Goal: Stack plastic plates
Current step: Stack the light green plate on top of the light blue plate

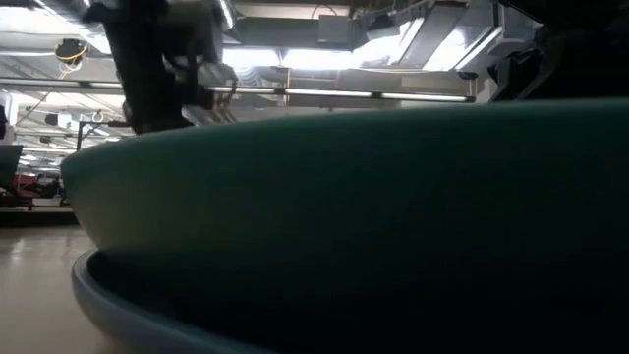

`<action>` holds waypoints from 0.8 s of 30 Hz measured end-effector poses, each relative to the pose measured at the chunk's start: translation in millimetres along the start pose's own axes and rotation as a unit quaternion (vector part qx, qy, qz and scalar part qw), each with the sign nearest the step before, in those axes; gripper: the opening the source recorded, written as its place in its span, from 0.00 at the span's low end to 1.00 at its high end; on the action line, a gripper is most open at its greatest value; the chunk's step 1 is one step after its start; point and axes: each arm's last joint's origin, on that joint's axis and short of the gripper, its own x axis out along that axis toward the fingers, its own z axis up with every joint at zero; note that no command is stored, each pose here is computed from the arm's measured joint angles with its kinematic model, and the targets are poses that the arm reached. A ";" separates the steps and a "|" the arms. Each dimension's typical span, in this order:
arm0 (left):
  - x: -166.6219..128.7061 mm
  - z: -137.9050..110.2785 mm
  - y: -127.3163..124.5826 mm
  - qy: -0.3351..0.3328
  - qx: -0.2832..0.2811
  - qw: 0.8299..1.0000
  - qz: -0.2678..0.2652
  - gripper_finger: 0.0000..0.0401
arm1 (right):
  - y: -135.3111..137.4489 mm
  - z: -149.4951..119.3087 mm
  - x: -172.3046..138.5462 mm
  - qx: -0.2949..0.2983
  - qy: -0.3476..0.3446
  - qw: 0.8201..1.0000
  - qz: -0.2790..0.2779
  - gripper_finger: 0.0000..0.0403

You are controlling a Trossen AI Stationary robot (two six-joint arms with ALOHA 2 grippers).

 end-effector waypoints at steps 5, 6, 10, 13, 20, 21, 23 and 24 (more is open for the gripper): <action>34.2 -1.8 20.8 0.045 -0.033 0.998 -0.005 0.39 | -0.4 0.1 0.0 -0.004 -0.003 1.000 -0.007 0.40; 40.1 -1.8 25.2 0.050 -0.044 0.998 -0.005 0.39 | -0.5 0.2 0.0 -0.004 -0.003 1.000 -0.009 0.40; 55.1 -1.9 39.3 0.065 -0.062 0.996 -0.002 0.39 | -0.5 0.1 0.0 -0.004 -0.003 1.000 -0.009 0.40; 61.9 -3.2 45.3 0.069 -0.070 0.995 0.002 0.39 | -0.7 -0.2 0.0 -0.006 -0.002 1.000 -0.009 0.40; 76.6 -11.4 49.1 0.070 -0.087 0.994 -0.019 0.39 | -0.7 -0.3 0.0 -0.006 -0.001 1.000 -0.010 0.40; 78.1 -13.1 50.0 0.071 -0.087 0.994 -0.012 0.39 | -0.7 -0.3 0.0 -0.006 -0.001 1.000 -0.010 0.40; 81.6 -16.0 51.7 0.069 -0.088 0.994 -0.003 0.39 | -0.7 -0.2 0.0 -0.006 -0.002 1.000 -0.009 0.40; 83.7 -16.7 52.3 0.065 -0.088 0.994 -0.004 0.39 | -0.7 -0.2 0.0 -0.006 -0.002 1.000 -0.009 0.40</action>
